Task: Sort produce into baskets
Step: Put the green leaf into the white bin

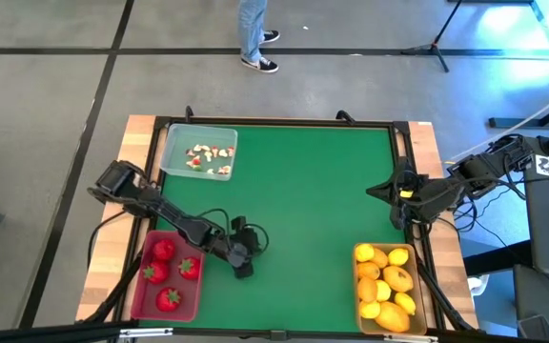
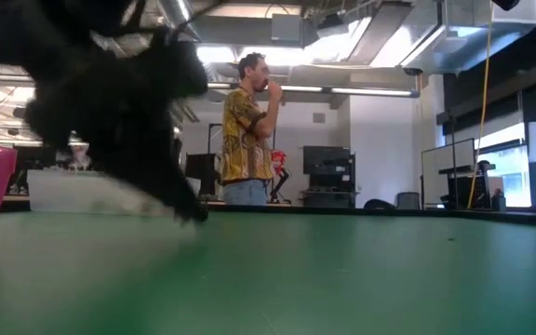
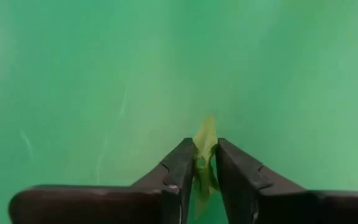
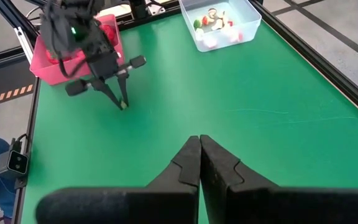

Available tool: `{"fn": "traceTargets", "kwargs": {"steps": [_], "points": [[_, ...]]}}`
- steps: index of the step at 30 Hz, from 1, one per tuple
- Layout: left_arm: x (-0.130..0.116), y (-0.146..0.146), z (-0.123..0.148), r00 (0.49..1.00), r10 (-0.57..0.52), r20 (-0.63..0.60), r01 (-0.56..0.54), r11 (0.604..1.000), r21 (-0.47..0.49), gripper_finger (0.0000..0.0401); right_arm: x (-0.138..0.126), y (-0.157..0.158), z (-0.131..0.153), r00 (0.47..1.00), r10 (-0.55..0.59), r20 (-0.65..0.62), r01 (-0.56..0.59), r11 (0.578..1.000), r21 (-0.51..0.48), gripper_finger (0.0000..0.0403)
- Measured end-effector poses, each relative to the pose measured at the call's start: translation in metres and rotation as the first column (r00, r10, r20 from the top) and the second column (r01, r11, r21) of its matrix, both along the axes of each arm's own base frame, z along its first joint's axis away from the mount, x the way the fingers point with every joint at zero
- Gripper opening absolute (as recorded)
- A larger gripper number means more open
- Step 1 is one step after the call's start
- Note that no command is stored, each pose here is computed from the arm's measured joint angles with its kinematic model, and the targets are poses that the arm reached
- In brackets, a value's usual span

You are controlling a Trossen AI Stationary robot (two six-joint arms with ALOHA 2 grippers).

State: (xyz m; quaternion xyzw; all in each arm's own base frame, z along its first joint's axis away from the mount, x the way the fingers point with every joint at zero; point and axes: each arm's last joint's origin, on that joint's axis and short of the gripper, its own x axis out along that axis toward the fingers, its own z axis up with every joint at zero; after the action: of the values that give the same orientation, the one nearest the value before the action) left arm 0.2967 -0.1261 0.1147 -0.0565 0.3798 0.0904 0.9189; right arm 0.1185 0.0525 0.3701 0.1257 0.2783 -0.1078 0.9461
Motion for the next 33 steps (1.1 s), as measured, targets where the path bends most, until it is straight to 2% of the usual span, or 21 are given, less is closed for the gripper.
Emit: {"fn": "traceTargets", "kwargs": {"steps": [4, 8, 11, 14, 22, 27, 30, 33], "points": [[-0.001, 0.004, 0.029, 0.997, -0.013, 0.080, 0.013, 1.000, 0.006, 0.0058, 0.000, 0.000, 0.000, 1.000, 0.000, -0.001, 0.000, 1.000, -0.001, 0.0005], [-0.011, 0.016, 0.059, 0.994, -0.004, 0.106, -0.003, 0.998, 0.065, 0.0053, 0.000, 0.000, 0.000, 1.000, -0.001, -0.001, 0.001, 1.000, -0.002, 0.0005], [-0.024, 0.032, 0.084, 0.992, 0.042, 0.118, -0.061, 0.986, 0.157, 0.0050, 0.000, 0.000, 0.000, 1.000, -0.001, -0.003, 0.001, 1.000, -0.003, 0.0005], [-0.041, 0.050, 0.108, 0.983, 0.118, 0.143, -0.147, 0.966, 0.211, 0.0049, 0.000, 0.000, 0.000, 1.000, 0.001, -0.004, -0.001, 1.000, -0.006, 0.0005], [-0.089, 0.104, 0.161, 0.936, 0.272, 0.224, -0.325, 0.911, 0.253, 0.0049, 0.000, -0.001, -0.001, 1.000, 0.001, -0.007, -0.002, 0.999, -0.037, 0.0005], [-0.113, 0.137, 0.164, 0.882, 0.403, 0.246, -0.459, 0.853, 0.248, 0.0049, 0.000, -0.001, 0.000, 1.000, -0.007, -0.003, 0.006, 0.999, -0.046, 0.0005], [-0.127, 0.154, 0.155, 0.843, 0.482, 0.241, -0.533, 0.809, 0.247, 0.0049, 0.000, -0.001, 0.000, 1.000, -0.006, -0.003, 0.006, 0.999, -0.047, 0.0005], [-0.137, 0.169, 0.141, 0.824, 0.529, 0.204, -0.566, 0.788, 0.244, 0.0049, 0.000, -0.001, 0.000, 1.000, -0.005, -0.004, 0.005, 0.999, -0.047, 0.0005]]}}
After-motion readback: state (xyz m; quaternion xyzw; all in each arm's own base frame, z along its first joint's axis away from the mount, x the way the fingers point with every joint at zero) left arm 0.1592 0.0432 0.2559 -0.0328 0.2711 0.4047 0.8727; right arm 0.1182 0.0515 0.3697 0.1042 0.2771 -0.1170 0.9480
